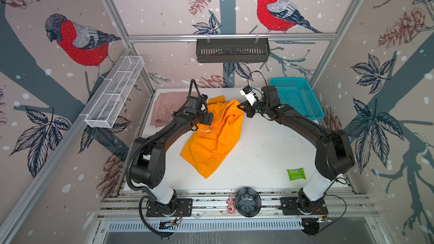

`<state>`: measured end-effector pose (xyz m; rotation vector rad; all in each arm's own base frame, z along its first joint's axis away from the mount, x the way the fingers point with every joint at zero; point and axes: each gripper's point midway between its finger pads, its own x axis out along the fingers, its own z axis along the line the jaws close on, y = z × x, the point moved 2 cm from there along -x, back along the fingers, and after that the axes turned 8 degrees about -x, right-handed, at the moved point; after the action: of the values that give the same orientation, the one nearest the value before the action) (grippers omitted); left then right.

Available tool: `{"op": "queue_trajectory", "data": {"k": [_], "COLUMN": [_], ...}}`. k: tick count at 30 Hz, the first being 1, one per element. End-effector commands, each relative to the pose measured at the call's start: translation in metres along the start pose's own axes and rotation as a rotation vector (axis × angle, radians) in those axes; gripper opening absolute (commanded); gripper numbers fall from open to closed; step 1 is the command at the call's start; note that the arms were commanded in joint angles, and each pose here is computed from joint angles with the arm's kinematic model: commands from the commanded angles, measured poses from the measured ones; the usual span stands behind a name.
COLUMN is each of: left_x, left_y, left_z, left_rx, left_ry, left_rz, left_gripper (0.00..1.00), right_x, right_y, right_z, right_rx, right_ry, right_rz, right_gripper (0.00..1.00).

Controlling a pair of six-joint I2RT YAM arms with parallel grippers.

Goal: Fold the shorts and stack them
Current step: 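Grasp the waistband corner with the left gripper while right holds the other corner, then lift the orange shorts by the waistband with both grippers and spread them apart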

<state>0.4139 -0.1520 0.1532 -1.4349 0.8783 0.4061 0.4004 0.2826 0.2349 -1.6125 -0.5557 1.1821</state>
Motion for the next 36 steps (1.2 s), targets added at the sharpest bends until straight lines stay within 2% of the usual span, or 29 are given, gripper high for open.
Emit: {"op": "queue_trajectory", "data": {"k": [1,4,9,15,19,23,26,28,31,32,36], "left_x": [-0.002,-0.008,-0.013,-0.002,0.013,0.022,0.014,0.007,-0.006,-0.011,-0.047], "left_y": [0.002,0.001,0.007,0.024,0.032,0.027,0.015,0.008,-0.002,-0.008,-0.033], "left_z": [-0.005,-0.003,-0.010,-0.020,-0.006,0.009,0.011,0.018,0.021,0.020,0.007], "left_rx": [0.031,0.021,0.068,0.115,0.131,0.069,0.039,0.016,-0.022,-0.036,-0.093], "left_ry": [0.010,-0.007,0.043,0.073,-0.062,-0.179,-0.200,-0.250,-0.278,-0.271,-0.206], "left_rz": [0.037,0.053,0.069,0.160,0.213,0.222,0.183,0.144,0.109,0.095,0.047], "left_gripper": [0.94,0.95,0.95,0.90,0.82,0.53,0.40,0.28,0.03,0.00,0.00], "right_x": [-0.003,-0.004,-0.005,-0.006,-0.004,-0.003,-0.003,-0.007,-0.013,-0.015,-0.020], "right_y": [-0.013,-0.013,-0.011,-0.009,-0.010,-0.010,-0.010,-0.013,-0.024,-0.028,-0.044], "right_z": [0.002,0.001,0.000,0.001,0.002,0.000,-0.003,-0.005,-0.006,-0.007,-0.012], "right_rx": [-0.010,-0.010,-0.003,0.002,0.004,0.003,-0.011,-0.021,-0.035,-0.041,-0.065], "right_ry": [-0.017,-0.017,-0.021,-0.023,-0.030,-0.020,0.012,0.024,0.046,0.054,0.099], "right_rz": [-0.052,-0.053,-0.050,-0.047,-0.050,-0.045,-0.025,-0.035,-0.057,-0.061,-0.066], "right_gripper": [0.02,0.02,0.02,0.02,0.02,0.02,0.02,0.02,0.02,0.02,0.02]}}
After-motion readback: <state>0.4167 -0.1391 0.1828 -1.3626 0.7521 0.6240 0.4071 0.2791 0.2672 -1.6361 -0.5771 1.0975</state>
